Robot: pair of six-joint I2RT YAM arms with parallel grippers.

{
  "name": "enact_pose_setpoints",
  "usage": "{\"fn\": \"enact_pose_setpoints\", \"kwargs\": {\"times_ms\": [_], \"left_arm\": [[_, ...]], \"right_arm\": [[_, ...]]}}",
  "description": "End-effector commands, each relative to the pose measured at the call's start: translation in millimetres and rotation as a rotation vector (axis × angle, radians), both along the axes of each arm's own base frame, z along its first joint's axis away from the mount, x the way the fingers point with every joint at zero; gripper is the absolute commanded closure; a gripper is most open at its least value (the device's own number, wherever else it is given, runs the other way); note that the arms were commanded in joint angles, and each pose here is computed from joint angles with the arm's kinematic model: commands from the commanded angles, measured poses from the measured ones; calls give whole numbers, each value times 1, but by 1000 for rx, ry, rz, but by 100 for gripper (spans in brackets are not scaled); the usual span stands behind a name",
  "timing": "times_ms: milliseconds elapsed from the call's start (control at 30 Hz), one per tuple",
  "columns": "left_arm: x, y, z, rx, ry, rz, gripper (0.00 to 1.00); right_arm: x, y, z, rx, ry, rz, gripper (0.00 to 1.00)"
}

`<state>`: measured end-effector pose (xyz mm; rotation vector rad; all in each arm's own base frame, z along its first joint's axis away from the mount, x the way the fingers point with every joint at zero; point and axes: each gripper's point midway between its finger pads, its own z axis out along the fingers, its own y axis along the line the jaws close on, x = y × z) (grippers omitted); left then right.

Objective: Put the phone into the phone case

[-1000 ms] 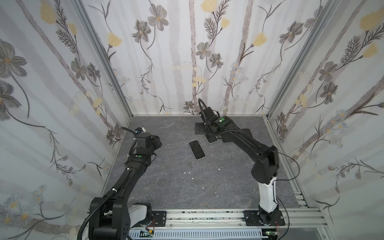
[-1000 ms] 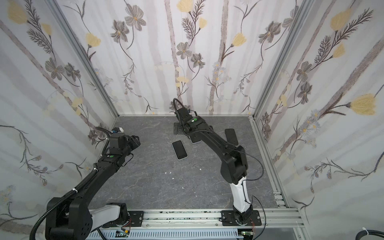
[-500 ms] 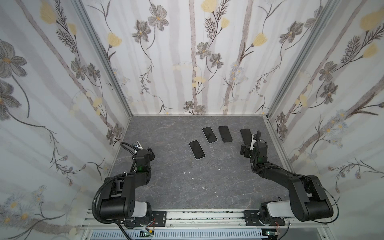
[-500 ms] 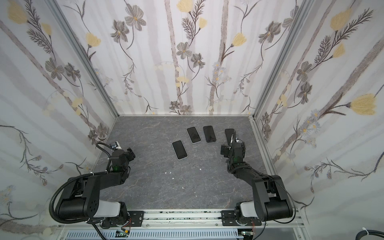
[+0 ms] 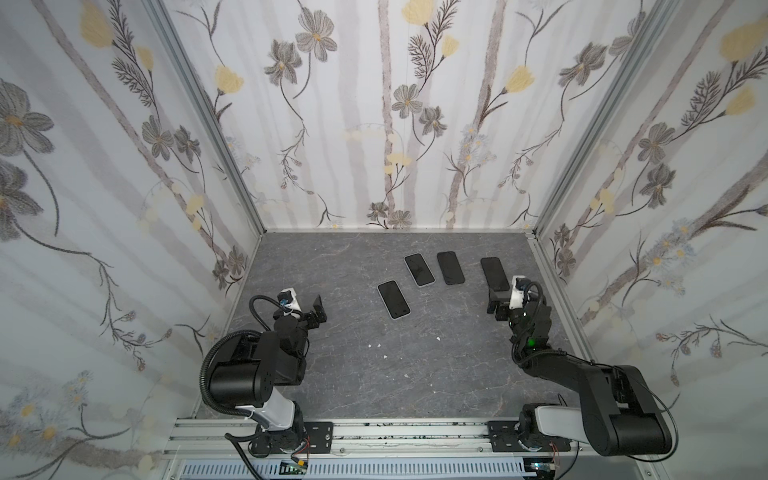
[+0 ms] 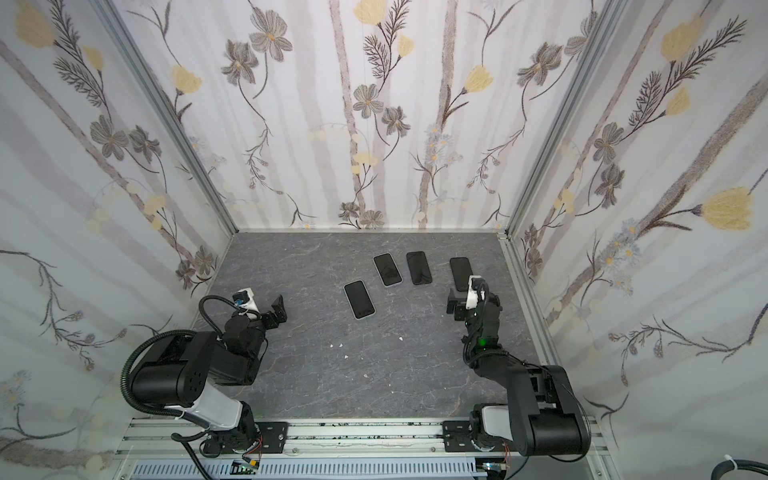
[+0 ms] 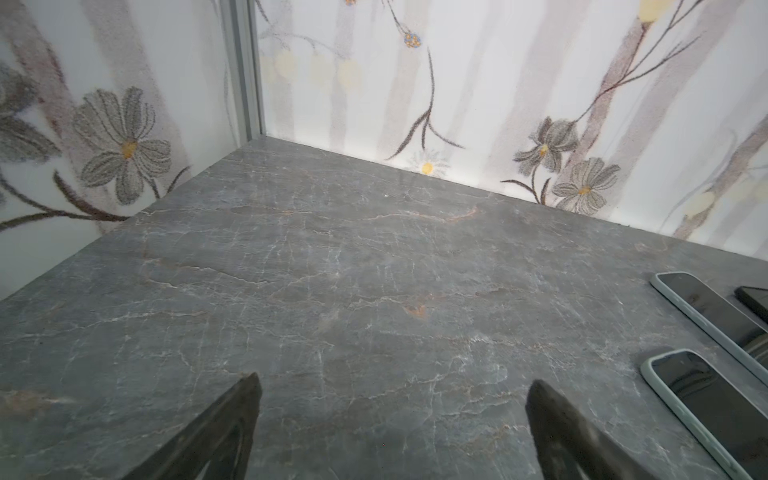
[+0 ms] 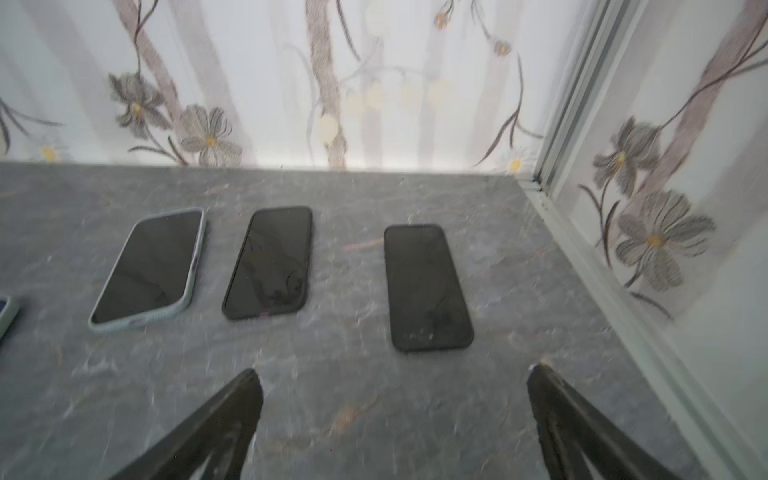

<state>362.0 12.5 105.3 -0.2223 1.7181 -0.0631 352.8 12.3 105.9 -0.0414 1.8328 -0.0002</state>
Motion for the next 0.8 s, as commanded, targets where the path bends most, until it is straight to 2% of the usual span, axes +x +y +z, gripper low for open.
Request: {"fn": "enact_pose_setpoints", "kwargs": {"times_ms": [0, 67, 133, 233, 767], "left_arm": [[7, 27, 28, 30, -94, 194, 0], [8, 25, 27, 52, -88, 204, 0], [9, 25, 26, 50, -79, 202, 0], [9, 25, 27, 52, -84, 205, 0], [9, 25, 28, 53, -85, 206, 0]], "right_arm": [[-4, 4, 42, 5, -260, 27, 0], [2, -6, 38, 20, -245, -32, 0], [20, -28, 23, 49, -136, -165, 0], [11, -39, 32, 66, -206, -223, 1], [11, -37, 31, 55, -198, -213, 0]]}}
